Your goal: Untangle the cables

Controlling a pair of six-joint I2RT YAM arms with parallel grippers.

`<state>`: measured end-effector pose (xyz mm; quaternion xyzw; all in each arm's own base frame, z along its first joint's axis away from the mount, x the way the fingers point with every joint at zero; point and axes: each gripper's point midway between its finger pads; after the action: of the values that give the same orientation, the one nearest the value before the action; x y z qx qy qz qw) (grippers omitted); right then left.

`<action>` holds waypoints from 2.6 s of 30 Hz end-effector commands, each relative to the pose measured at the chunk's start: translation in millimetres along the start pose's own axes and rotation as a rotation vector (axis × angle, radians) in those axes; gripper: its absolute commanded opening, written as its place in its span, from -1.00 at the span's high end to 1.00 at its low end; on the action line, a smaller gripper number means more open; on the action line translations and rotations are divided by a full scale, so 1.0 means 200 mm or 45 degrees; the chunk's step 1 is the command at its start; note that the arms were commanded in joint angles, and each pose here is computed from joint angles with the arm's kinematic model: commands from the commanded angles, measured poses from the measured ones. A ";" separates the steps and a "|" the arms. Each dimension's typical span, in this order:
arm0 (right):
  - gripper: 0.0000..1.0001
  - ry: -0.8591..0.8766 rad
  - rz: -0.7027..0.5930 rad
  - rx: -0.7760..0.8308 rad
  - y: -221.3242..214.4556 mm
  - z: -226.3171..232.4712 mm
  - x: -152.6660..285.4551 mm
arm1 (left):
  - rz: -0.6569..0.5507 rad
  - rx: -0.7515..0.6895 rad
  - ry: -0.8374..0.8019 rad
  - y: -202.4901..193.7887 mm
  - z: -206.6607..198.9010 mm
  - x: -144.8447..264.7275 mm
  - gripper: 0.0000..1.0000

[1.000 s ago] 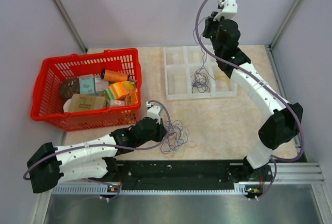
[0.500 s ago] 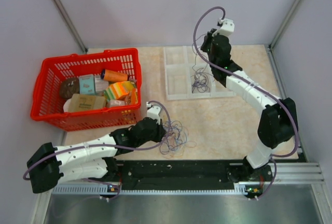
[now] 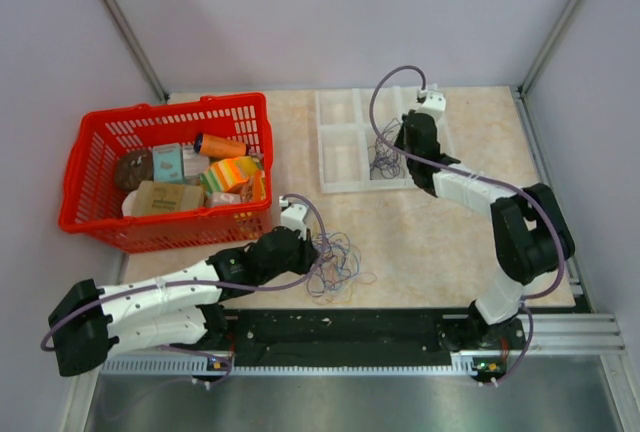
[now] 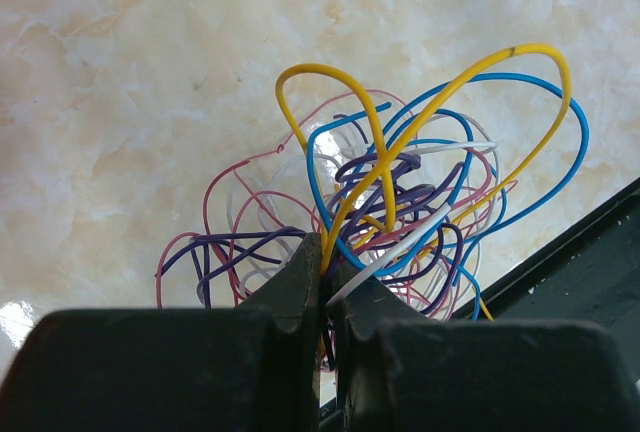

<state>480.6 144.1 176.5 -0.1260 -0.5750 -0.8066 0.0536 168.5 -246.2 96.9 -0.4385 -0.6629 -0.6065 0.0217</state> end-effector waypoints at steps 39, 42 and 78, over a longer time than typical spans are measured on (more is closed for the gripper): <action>-0.21 0.227 0.529 -0.147 0.10 -0.01 -0.27 | -0.078 0.048 -0.097 0.09 -0.08 0.05 0.83; -0.33 0.164 0.507 -0.293 0.11 -0.05 -0.30 | -0.073 0.046 -0.087 0.08 -0.07 0.05 0.81; 0.80 0.003 0.573 -0.842 -0.13 -0.10 -0.42 | -0.064 0.038 -0.091 0.07 -0.07 0.04 0.80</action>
<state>554.2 131.4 102.2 -0.2725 -0.2322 -0.9123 0.1987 163.3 -250.4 103.1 -0.4500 -0.6697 -0.5906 0.0118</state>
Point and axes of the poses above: each gripper's point midway between its finger pads, its own x axis back along the fingers, its own z axis along the line the jaws close on, y = z × x, and after that the axes turned 6 degrees about -x, right-handed
